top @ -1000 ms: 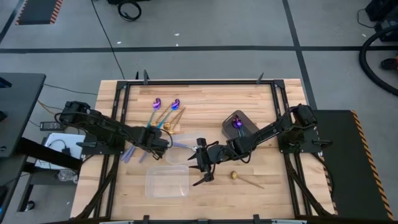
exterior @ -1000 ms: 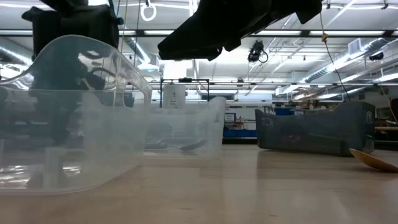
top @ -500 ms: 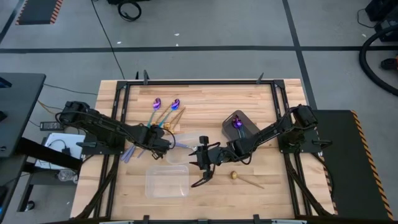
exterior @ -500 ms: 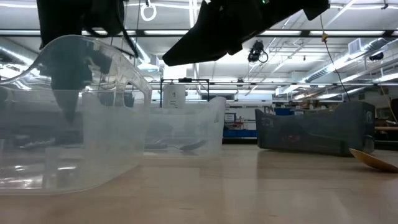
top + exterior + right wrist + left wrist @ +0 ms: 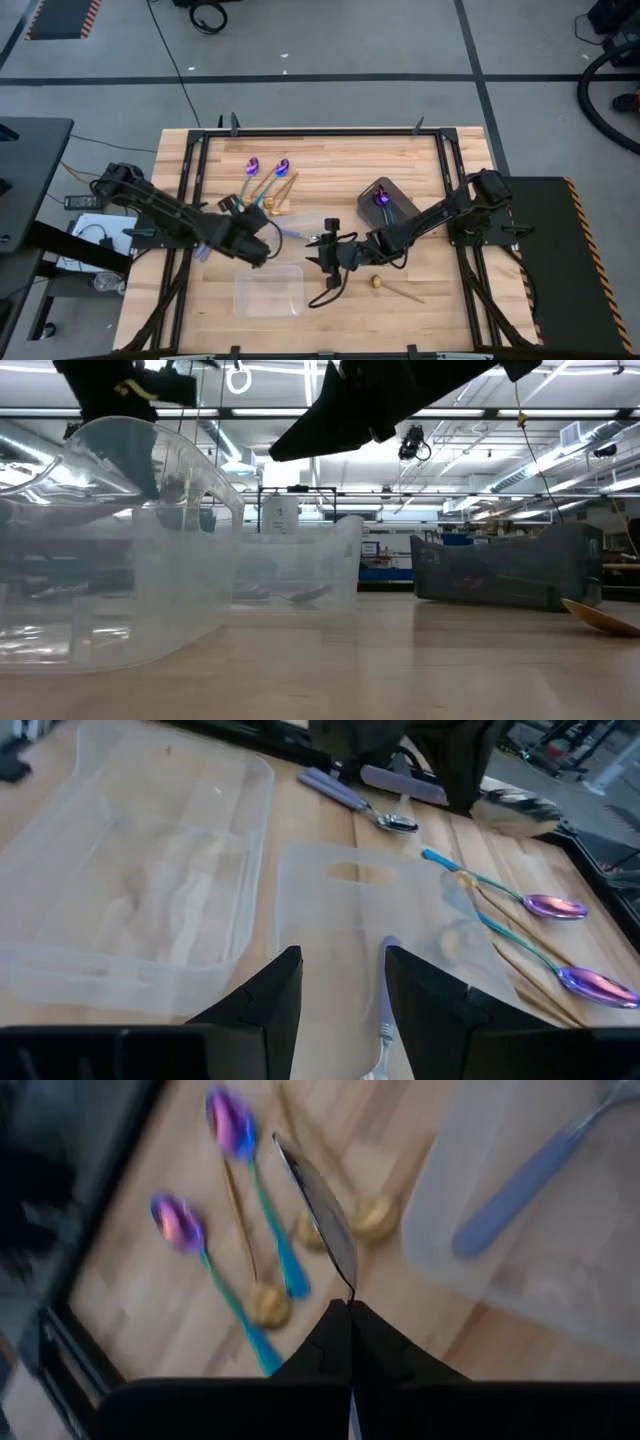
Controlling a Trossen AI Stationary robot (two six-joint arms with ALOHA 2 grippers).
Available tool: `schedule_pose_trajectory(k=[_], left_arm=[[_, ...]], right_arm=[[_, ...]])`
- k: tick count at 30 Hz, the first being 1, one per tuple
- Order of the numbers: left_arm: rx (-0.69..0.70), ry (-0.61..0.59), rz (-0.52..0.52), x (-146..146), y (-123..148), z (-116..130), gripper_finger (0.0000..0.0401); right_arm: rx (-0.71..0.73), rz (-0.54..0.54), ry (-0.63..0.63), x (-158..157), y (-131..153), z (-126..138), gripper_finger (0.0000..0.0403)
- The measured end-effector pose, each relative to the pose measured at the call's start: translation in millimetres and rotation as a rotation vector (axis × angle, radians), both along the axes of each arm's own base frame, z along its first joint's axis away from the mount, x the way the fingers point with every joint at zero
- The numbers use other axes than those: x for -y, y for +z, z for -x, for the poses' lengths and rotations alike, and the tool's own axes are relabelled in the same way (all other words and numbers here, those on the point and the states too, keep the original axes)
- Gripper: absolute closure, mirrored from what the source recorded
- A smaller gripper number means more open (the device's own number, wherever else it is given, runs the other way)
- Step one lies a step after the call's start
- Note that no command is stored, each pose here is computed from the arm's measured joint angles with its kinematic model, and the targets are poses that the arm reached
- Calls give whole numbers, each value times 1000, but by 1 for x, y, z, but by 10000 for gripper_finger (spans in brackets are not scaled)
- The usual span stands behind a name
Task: Sort silverware by color (type)
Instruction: Put the violet spoon into the top transparent bin
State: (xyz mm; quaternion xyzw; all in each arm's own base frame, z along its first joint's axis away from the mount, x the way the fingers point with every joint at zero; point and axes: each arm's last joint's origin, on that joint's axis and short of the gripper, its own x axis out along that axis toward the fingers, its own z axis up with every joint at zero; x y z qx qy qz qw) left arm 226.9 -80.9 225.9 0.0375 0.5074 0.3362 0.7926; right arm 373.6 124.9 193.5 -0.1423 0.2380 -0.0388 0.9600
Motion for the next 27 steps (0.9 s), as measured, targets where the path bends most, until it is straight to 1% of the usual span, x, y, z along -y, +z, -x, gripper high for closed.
schedule_pose_trajectory(k=[5, 9, 13, 17, 20, 23, 27], left_arm=[[29, -187, -96, 12, 10, -9, 401], [43, -331, -181, 21, 16, -16, 401], [62, -416, -216, 25, 18, -23, 401], [98, -434, -210, 25, 20, -29, 401], [148, -403, -142, 20, 21, -36, 401], [158, -412, -72, 14, 21, -42, 401], [135, -475, -104, 12, 21, -47, 401]], right_arm=[[-20, -44, -24, 1, 9, 7, 247], [-50, -72, -30, -4, 7, 12, 247], [-67, -102, -47, -8, 5, 15, 247], [-68, -107, -84, -16, 4, 19, 247], [-60, -103, -109, -23, 3, 24, 247], [-49, -75, -156, -29, 3, 29, 247], [-48, -54, -205, -36, 1, 35, 247]])
